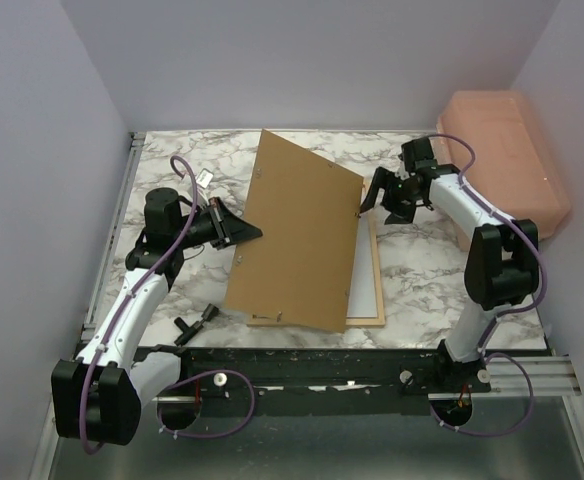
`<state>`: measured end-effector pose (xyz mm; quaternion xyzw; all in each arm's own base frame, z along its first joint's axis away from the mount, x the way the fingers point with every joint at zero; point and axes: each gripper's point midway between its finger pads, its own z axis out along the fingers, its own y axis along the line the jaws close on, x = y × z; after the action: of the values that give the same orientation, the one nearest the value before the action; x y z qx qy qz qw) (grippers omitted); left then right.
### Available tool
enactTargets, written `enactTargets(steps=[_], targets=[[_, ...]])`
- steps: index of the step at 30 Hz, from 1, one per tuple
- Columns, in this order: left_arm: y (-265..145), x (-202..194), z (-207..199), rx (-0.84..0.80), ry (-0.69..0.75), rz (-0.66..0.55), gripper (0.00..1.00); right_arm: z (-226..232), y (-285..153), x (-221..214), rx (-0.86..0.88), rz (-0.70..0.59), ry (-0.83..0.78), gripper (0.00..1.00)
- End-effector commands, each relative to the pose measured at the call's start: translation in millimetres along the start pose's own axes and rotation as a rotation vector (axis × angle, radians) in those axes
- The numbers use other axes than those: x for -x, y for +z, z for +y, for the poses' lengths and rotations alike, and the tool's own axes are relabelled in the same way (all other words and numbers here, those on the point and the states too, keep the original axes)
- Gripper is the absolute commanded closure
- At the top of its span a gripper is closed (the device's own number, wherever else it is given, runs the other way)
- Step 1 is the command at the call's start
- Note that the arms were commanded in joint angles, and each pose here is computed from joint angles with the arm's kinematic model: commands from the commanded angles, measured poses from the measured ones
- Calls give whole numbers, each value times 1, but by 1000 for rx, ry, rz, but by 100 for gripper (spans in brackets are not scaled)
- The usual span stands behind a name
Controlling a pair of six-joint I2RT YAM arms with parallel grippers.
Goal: Put the photo into the frame
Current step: Place the photo frame item in the photo frame.
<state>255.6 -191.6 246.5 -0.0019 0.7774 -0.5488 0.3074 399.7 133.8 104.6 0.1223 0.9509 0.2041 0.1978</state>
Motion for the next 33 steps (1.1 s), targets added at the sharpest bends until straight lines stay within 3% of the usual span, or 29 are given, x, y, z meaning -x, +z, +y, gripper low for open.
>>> enactTargets(steps=[1,11,22,33], targets=[[-2,13,-26,-56,71,-45,100,14,0,-23,9,32,-16,14],[2,14,-18,-33,42,-62,100,21,-1,-47,14,60,-28,14],[4,10,-10,-20,30,-55,100,27,-4,-37,-40,34,-88,15],[6,12,-6,-26,-15,-82,100,-7,-12,-38,-162,19,-78,12]])
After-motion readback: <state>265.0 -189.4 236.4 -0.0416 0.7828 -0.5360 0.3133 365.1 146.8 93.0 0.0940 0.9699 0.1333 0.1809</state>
